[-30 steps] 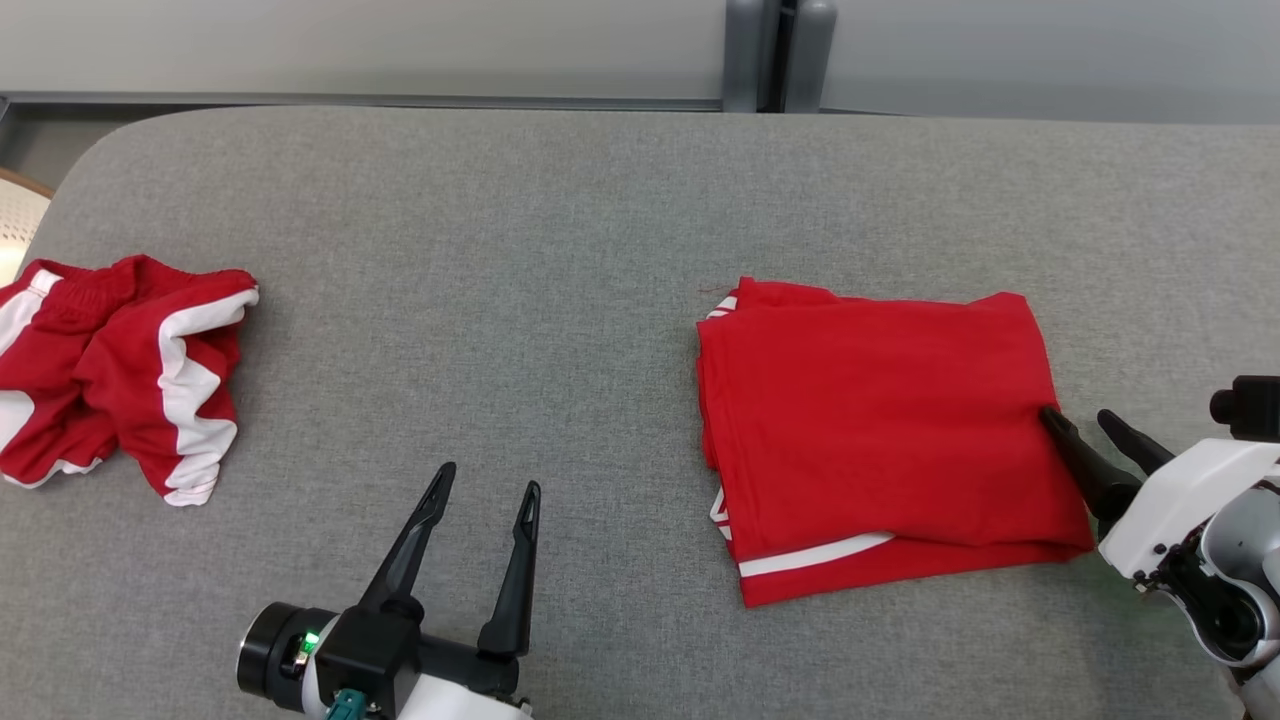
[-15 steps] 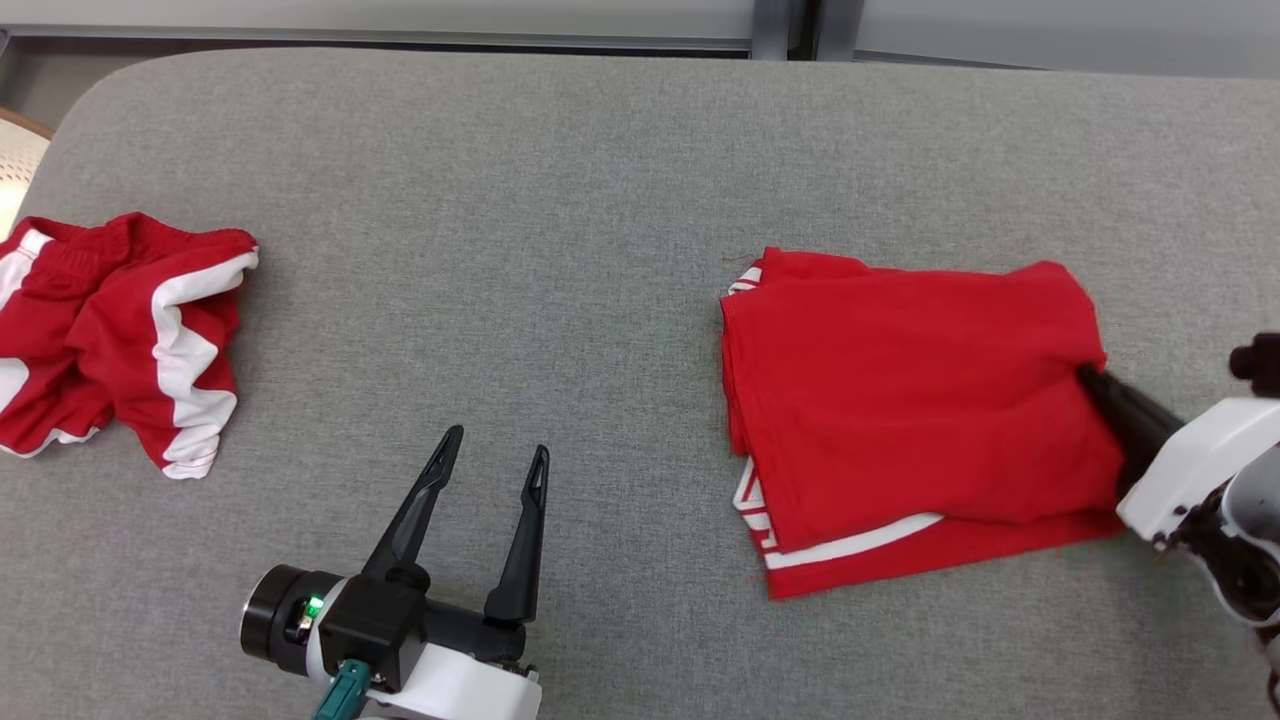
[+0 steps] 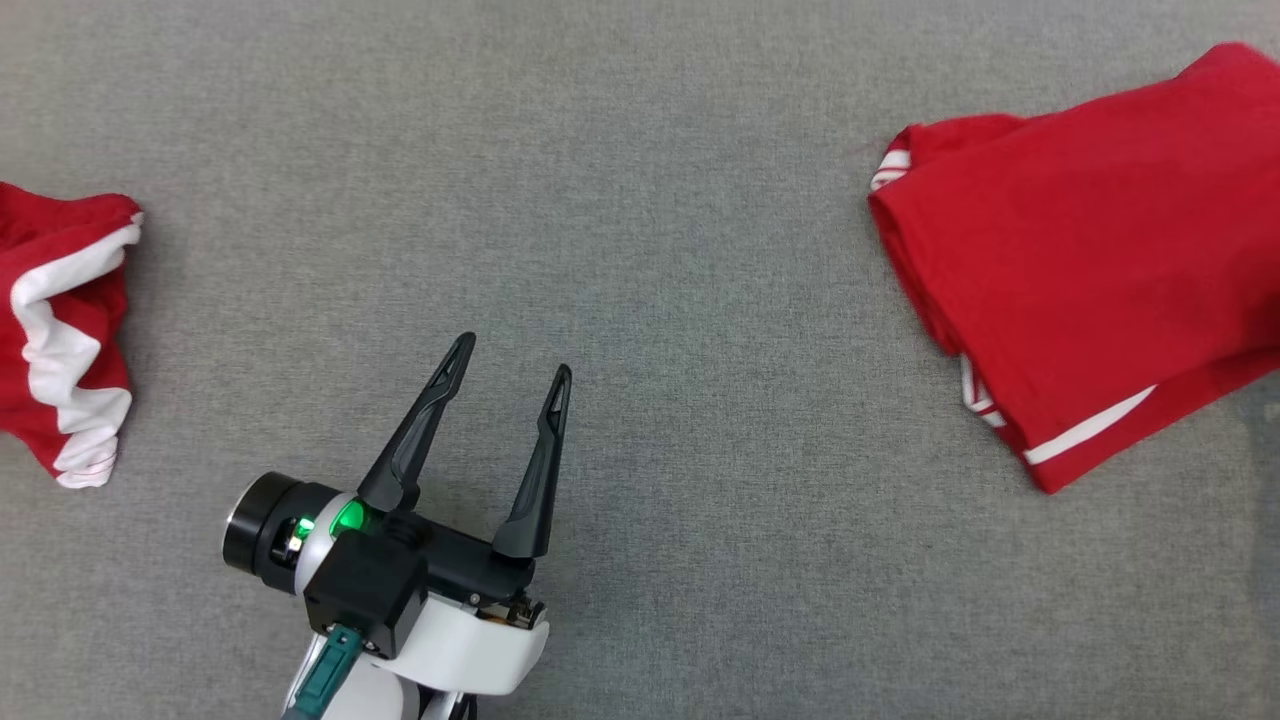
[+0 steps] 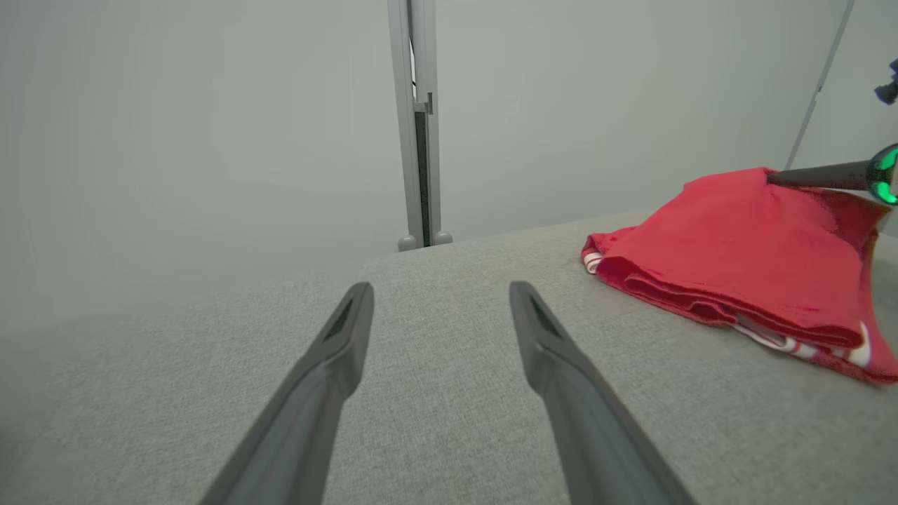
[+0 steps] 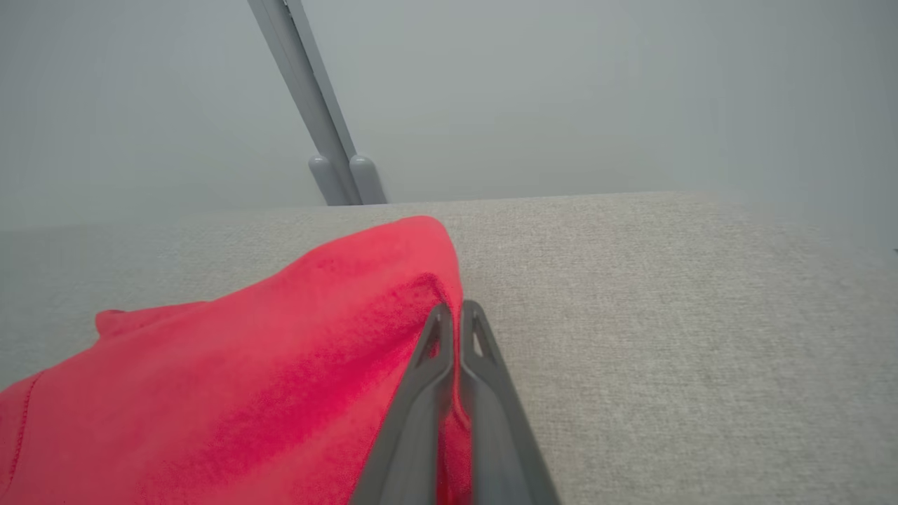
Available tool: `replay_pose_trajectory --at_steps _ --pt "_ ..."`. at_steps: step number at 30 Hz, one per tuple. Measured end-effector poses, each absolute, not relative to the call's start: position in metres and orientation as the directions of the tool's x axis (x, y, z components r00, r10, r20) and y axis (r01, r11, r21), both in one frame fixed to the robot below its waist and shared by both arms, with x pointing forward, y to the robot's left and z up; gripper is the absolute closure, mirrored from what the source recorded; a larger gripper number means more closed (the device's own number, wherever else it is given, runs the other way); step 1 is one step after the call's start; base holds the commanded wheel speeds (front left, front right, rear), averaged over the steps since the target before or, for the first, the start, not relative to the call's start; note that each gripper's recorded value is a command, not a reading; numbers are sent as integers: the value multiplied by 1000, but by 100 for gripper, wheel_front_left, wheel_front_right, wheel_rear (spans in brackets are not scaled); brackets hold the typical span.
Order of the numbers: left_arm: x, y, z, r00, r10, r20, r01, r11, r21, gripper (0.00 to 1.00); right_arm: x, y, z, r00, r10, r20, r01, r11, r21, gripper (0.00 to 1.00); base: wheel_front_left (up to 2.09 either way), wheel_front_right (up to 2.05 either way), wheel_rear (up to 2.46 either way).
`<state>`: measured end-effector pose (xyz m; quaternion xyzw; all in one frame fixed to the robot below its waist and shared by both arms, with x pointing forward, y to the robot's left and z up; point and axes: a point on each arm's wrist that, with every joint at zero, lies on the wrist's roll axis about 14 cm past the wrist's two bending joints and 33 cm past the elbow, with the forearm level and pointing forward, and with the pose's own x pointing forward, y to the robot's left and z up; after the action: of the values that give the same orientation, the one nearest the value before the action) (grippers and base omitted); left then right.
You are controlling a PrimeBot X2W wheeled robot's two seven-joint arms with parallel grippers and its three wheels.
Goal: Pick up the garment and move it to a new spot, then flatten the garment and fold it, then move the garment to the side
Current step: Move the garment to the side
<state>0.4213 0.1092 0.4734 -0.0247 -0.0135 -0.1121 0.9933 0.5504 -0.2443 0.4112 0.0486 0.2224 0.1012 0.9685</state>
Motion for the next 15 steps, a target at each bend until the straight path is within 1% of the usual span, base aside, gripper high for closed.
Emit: replay_pose_trajectory --at_steps 6,15 --pt "440 93 466 956 -290 44 292 956 -36 0 566 -297 413 912 94 -400 -70 995 74 100 0 0 0" --pt "456 71 454 926 -373 54 375 926 -37 0 555 -383 422 919 -105 -381 89 994 -58 100 0 0 0"
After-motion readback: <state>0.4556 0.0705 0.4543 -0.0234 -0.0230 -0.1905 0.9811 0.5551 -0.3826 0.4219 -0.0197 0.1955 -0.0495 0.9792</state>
